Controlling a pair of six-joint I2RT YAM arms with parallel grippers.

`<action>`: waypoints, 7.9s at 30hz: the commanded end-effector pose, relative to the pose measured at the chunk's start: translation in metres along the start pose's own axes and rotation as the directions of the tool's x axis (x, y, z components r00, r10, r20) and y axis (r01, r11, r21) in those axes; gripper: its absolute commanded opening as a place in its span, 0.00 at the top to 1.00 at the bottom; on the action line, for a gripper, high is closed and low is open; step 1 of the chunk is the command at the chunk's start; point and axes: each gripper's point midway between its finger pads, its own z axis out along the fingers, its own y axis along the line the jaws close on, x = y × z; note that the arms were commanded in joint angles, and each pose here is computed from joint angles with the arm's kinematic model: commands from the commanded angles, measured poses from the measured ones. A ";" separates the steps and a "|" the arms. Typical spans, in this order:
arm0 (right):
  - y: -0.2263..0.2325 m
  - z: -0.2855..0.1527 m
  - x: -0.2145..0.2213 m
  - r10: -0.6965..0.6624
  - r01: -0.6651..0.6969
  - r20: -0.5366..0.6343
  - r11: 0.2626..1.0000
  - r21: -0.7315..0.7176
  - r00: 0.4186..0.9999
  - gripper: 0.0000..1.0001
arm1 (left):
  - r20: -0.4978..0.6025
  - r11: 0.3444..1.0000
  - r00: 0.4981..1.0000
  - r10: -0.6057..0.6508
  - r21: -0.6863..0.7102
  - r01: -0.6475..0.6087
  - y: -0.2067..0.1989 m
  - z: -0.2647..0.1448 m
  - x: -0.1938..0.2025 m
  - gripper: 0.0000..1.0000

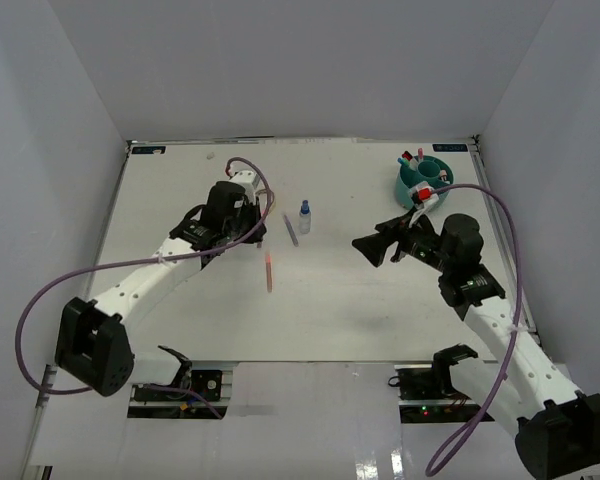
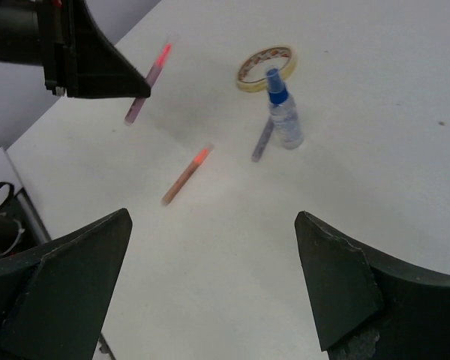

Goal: Sort the stationery into containers
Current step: Pick up the pen from the center of the board, then place the pen in the storage box, then pick up the pen from the center of the board.

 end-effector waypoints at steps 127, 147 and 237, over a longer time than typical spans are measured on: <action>-0.291 0.084 -0.058 -0.152 0.024 0.096 0.643 0.765 0.984 0.92 | 0.172 0.997 0.985 0.021 -0.079 -0.007 0.058 -0.042 -0.016 0.02; -0.296 0.078 -0.049 -0.124 -0.039 0.166 0.678 0.734 0.978 0.61 | 0.170 0.997 0.985 0.021 -0.077 -0.008 0.058 -0.042 -0.016 0.02; 0.029 0.032 0.012 0.024 -0.029 -0.039 0.989 -0.145 0.999 0.01 | 0.169 0.955 0.969 0.181 0.207 -0.214 -0.066 -0.035 0.035 0.87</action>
